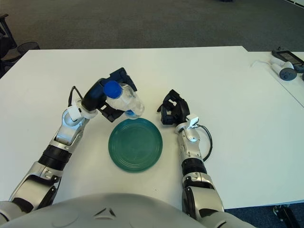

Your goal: Put the bottle into the plate.

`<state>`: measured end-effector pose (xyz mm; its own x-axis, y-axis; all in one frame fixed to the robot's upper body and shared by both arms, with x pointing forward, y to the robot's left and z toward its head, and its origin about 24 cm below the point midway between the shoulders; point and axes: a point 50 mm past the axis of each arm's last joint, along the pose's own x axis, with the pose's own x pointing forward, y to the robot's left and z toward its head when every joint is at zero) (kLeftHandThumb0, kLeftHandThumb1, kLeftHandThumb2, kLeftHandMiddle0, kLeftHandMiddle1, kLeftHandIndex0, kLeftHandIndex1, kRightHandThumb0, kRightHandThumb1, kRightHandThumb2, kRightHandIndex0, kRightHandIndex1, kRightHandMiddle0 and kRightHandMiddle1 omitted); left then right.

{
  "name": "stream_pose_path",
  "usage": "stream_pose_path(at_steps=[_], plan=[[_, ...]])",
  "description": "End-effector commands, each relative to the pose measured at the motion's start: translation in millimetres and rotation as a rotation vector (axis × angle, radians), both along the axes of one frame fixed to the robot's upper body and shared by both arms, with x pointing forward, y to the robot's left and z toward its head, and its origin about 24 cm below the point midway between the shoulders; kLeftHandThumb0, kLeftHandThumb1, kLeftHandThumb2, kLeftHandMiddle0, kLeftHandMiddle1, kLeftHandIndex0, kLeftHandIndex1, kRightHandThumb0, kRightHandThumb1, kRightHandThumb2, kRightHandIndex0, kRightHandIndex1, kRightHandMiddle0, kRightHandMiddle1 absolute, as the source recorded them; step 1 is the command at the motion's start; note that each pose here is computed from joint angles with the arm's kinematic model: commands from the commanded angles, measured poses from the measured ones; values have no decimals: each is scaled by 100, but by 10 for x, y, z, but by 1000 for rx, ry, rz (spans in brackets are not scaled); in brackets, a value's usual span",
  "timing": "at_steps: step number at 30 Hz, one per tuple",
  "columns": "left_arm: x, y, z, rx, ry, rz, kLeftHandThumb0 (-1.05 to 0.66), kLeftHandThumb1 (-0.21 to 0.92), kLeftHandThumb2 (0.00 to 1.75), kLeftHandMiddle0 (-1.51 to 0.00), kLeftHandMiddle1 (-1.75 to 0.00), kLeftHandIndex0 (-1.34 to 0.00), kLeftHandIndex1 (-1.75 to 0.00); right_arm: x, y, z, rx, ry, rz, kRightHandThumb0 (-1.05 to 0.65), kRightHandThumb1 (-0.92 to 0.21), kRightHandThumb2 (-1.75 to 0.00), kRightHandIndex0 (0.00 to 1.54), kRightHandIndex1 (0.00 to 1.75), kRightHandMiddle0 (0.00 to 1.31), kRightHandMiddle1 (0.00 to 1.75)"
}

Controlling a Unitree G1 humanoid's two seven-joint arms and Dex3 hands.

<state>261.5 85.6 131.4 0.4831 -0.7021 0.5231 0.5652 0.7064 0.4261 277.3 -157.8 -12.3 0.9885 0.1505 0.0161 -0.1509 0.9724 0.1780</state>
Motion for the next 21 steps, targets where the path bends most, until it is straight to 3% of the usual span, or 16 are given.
stream_pose_path(at_steps=[1, 11, 16, 21], plan=[[-2, -33, -13, 52, 6, -38, -49, 25, 139, -115, -175, -66, -175, -529, 186, -654, 102, 329, 0, 0, -24, -132, 75, 150, 47, 175], [0, -60, -69, 265, -108, -80, -49, 26, 139, -115, -175, -65, -175, -525, 199, -660, 93, 325, 1, 0, -25, -133, 73, 154, 46, 175], [-4, -85, -135, 434, -301, -57, -48, 27, 137, -114, -175, -64, -175, -520, 203, -671, 104, 336, 0, 0, -26, -131, 73, 150, 48, 175], [28, -119, -175, 500, -414, -48, -48, 28, 136, -111, -175, -64, -175, -517, 207, -676, 108, 339, -1, 0, -26, -129, 74, 145, 49, 175]])
